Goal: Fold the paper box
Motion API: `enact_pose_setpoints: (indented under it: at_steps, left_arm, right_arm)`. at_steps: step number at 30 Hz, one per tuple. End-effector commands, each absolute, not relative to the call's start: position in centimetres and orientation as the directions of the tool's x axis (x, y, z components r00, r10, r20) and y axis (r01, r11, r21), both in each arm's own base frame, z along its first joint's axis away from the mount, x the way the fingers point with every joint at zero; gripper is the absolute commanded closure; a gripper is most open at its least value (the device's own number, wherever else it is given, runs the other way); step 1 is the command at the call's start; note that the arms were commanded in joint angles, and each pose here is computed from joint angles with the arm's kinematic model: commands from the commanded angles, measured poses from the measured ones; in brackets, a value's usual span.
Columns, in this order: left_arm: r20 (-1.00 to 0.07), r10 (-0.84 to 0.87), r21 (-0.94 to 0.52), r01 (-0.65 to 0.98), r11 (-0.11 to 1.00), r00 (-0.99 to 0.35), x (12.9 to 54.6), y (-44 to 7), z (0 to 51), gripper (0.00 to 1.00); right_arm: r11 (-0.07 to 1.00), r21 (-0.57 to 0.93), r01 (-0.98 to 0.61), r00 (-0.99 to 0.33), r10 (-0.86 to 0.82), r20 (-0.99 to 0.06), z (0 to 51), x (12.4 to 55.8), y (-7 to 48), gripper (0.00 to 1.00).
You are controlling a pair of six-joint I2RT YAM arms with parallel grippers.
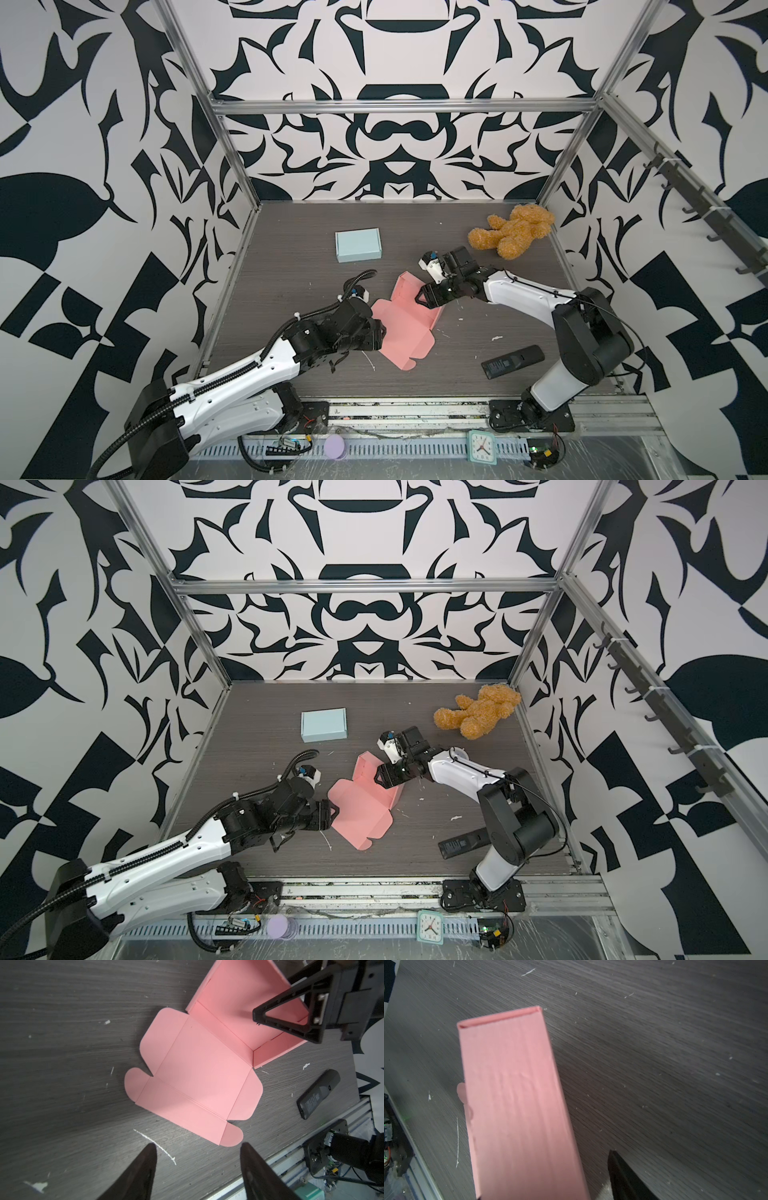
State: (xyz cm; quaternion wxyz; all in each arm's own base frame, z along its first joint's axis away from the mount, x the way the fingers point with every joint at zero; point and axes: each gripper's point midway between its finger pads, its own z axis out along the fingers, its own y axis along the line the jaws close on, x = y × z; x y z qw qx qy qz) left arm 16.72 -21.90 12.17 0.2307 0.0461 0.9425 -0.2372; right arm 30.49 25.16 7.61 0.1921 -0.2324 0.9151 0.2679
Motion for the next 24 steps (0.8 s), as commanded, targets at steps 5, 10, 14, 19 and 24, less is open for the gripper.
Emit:
enact_pose_setpoints:
  at_steps: [5, 10, 14, 19, 24]
  left_arm:
    - [-0.348, -0.141, -0.454, 0.035, 0.890, -0.927, 15.3, -20.2, 10.7, 0.31]
    - [-0.319, -0.189, -0.495, -0.007, 0.869, -0.929, 15.4, -20.2, 10.1, 0.31]
    - [-0.303, -0.221, -0.532, -0.028, 0.846, -0.927, 15.7, -20.5, 9.7, 0.31]
    - [-0.275, -0.238, -0.554, -0.049, 0.831, -0.932, 16.2, -20.8, 9.2, 0.31]
    - [-0.220, -0.266, -0.603, -0.083, 0.793, -0.938, 16.5, -21.2, 8.0, 0.31]
  right_arm:
    - [0.736, 0.456, -0.500, -0.835, -0.271, -0.479, 7.9, 31.3, 25.3, 0.34]
    - [0.742, 0.471, -0.477, -0.850, -0.253, -0.462, 7.4, 31.5, 24.9, 0.34]
    - [0.749, 0.471, -0.465, -0.856, -0.245, -0.455, 7.0, 31.7, 24.5, 0.34]
    - [0.759, 0.473, -0.447, -0.867, -0.237, -0.438, 6.4, 31.9, 24.1, 0.33]
    - [0.770, 0.476, -0.425, -0.878, -0.221, -0.425, 5.6, 32.1, 23.6, 0.32]
